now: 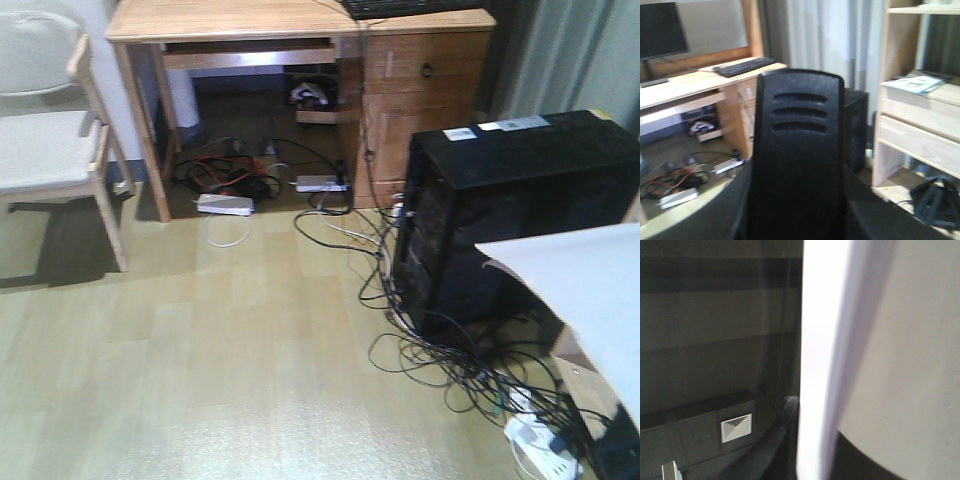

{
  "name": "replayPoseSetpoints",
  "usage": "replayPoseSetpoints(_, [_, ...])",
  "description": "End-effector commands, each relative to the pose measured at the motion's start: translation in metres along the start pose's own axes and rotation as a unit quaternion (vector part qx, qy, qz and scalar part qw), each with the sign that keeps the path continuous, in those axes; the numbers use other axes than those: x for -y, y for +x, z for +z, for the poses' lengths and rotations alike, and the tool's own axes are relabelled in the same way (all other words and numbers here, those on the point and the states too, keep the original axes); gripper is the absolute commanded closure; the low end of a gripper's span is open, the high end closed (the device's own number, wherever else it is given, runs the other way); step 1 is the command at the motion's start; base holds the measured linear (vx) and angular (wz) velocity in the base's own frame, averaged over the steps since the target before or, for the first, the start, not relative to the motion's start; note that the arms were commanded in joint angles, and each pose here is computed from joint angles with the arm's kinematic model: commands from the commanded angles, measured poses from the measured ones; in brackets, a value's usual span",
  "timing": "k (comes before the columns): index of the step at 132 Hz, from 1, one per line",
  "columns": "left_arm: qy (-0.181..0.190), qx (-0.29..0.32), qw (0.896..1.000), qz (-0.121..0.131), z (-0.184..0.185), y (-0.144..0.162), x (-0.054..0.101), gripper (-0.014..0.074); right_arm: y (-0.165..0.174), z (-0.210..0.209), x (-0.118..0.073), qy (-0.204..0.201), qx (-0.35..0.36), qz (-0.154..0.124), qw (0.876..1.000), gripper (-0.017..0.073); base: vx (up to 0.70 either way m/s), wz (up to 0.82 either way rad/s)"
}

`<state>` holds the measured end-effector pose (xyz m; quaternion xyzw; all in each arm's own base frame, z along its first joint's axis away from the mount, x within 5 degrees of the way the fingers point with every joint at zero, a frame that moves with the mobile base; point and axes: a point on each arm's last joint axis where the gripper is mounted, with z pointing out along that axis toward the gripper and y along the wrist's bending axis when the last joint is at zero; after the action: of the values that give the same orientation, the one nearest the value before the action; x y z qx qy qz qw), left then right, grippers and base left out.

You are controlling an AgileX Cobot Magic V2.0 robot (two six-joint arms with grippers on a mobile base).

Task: Grab stapler and paper to desk for stapling
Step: 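Drive the base around toward the wooden desk holding both items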

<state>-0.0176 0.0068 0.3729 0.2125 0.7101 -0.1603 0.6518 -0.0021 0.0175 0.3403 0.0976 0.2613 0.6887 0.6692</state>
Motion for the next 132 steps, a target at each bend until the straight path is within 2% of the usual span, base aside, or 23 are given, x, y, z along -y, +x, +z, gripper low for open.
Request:
replayPoseSetpoints(1, [0.0,0.062,0.998,-0.004,-0.0014,-0.0172,-0.0007,0.06,-0.0013,0.0049,-0.0077,-0.023,0.001,-0.005,1.0,0.0565,0.07,0.29])
replayPoseSetpoints(58, [0.0,0.062,0.998,-0.004,-0.0014,-0.0172,-0.0007,0.06,-0.0013,0.0049,-0.0077,-0.023,0.001,-0.005,1.0,0.0565,0.09,0.19])
replayPoseSetpoints(132, [0.0,0.062,0.998,-0.004,-0.0014,-0.0172,-0.0007,0.06,-0.0013,0.0049,-0.0077,-0.023,0.001,-0.006,1.0,0.0565,0.14,0.04])
